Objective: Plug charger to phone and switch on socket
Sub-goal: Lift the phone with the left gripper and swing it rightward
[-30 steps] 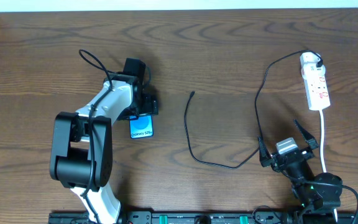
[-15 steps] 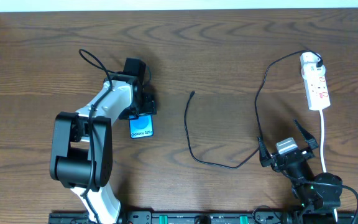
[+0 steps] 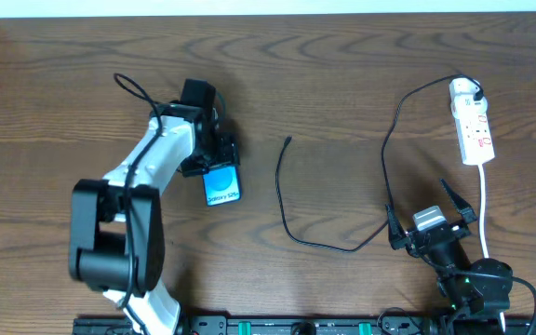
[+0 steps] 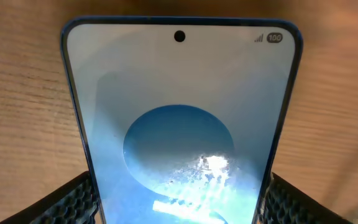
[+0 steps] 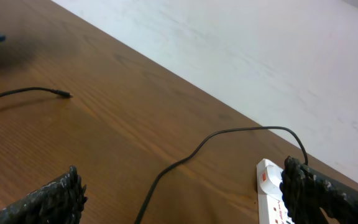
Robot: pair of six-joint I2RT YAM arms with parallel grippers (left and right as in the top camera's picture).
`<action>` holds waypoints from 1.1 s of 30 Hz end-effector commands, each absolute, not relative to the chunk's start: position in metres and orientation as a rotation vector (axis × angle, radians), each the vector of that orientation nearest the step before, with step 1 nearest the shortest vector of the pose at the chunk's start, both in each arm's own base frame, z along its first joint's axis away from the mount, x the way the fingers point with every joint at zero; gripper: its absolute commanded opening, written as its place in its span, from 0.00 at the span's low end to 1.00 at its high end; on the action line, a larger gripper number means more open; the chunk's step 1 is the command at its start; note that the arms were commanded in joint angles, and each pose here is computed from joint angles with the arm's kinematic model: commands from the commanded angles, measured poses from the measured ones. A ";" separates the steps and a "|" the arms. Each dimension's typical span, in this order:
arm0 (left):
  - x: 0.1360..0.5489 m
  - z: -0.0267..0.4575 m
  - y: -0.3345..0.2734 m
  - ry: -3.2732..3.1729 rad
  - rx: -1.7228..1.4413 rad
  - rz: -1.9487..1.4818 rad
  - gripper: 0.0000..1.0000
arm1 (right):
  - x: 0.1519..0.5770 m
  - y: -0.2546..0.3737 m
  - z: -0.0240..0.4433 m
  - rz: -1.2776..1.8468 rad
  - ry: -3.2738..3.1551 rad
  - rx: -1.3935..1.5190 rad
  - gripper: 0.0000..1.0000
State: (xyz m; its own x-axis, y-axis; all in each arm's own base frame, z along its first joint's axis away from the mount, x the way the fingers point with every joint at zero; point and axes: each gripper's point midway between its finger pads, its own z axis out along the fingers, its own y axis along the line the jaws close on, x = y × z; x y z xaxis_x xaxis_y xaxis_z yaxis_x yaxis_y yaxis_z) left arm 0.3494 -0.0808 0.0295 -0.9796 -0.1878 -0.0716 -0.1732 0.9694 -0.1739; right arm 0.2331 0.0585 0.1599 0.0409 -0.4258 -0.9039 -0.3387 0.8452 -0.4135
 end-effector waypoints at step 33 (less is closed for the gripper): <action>0.387 0.190 -0.158 2.464 -0.479 -1.901 0.74 | 0.233 0.060 0.159 -0.070 1.557 -0.632 0.99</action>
State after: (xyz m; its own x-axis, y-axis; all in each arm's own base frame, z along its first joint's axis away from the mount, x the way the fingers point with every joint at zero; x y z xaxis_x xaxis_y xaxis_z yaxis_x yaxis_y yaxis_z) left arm 0.3890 -0.1528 0.1496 -0.9483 -0.2889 0.1316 -0.2382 0.3735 -0.8965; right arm 0.2331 0.0585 0.1599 0.0409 -0.4258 -0.9039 -0.3387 0.8452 -0.4135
